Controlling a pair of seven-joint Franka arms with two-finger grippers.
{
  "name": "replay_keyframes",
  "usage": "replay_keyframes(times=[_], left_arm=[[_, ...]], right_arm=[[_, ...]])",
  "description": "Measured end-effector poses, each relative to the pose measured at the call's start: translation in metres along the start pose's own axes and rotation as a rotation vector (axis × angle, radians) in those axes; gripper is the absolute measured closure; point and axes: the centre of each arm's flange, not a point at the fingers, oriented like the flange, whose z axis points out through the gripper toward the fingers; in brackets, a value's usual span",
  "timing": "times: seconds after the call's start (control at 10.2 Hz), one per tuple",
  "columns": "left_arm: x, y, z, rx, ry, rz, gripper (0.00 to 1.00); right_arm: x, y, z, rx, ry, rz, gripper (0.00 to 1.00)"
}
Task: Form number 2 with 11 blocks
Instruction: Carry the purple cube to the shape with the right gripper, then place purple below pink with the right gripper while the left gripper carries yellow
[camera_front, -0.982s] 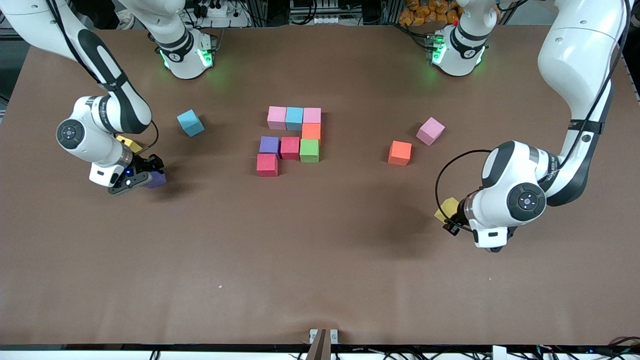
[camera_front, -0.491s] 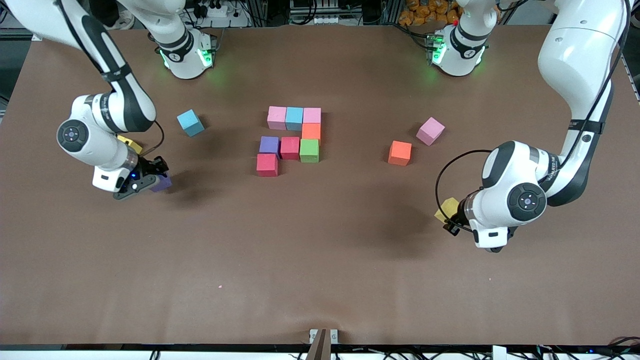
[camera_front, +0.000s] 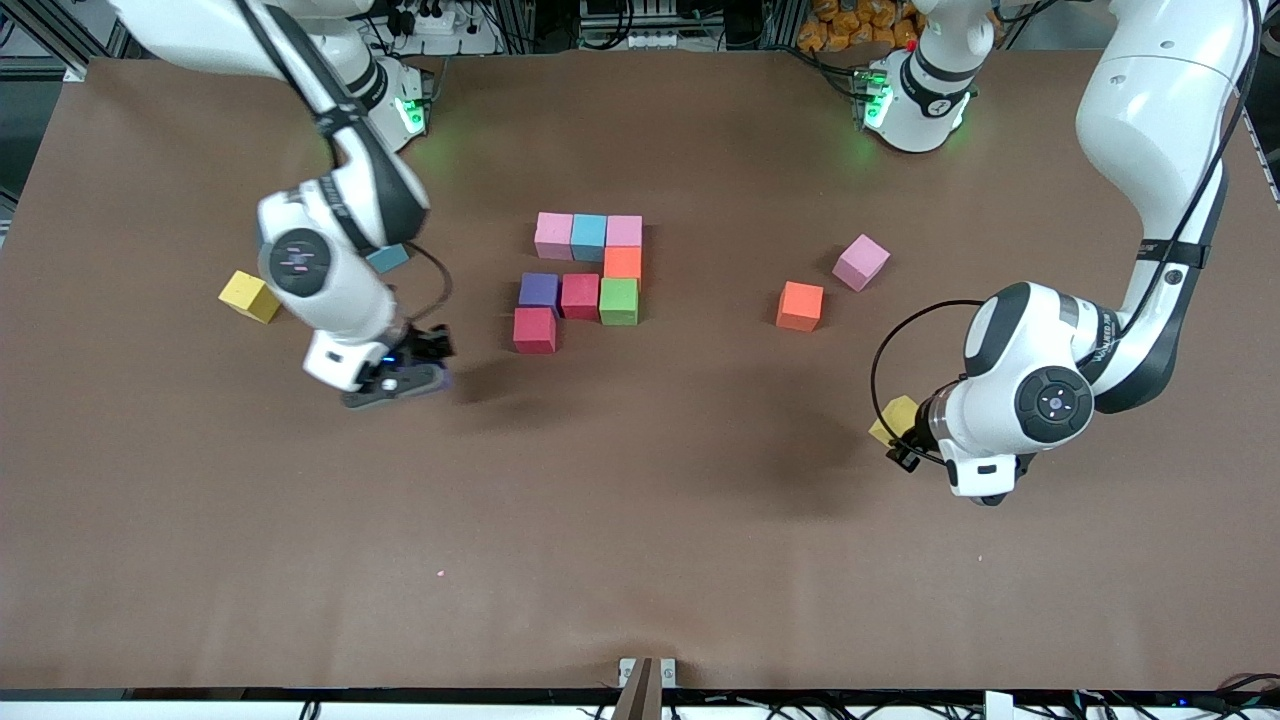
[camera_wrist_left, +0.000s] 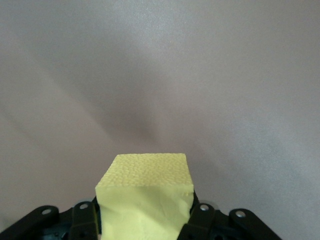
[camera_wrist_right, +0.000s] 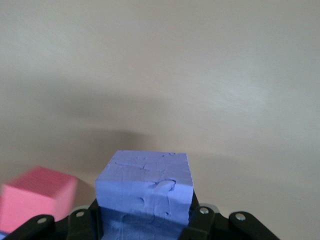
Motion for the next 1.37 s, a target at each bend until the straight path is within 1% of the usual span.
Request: replay_keyframes(times=[0.1,0.2,0.29,0.59,0.79,0.98,1.37], left_arm=[[0.000,0.000,0.000,0.000,0.000,0.000,0.43],[0.000,0.000,0.000,0.000,0.000,0.000,0.43],[0.000,0.000,0.000,0.000,0.000,0.000,0.43],[0.000,0.000,0.000,-0.001,0.000,0.000,0.43],[0.000,0.000,0.000,-0.001,0.000,0.000,0.43],[0.000,0.000,0.000,-0.001,0.000,0.000,0.43],[0.000,0.001,0.000,-0.001,0.000,0.001,0.43]], right_arm=[[0.012,-0.013,0.005,0.040,-0.002,0.029,0.40],[0.022,-0.022,0.010,0.066,-0.001,0.049,0.40],[0.031,-0.031,0.017,0.073,-0.003,0.075,0.40],[0.040,-0.083,0.039,0.069,-0.020,0.143,0.40],[0.037,-0.105,0.059,0.066,-0.046,0.165,0.40],[0.035,-0.103,0.074,0.060,-0.067,0.171,0.40],[0.032,-0.107,0.080,0.055,-0.080,0.201,0.40]])
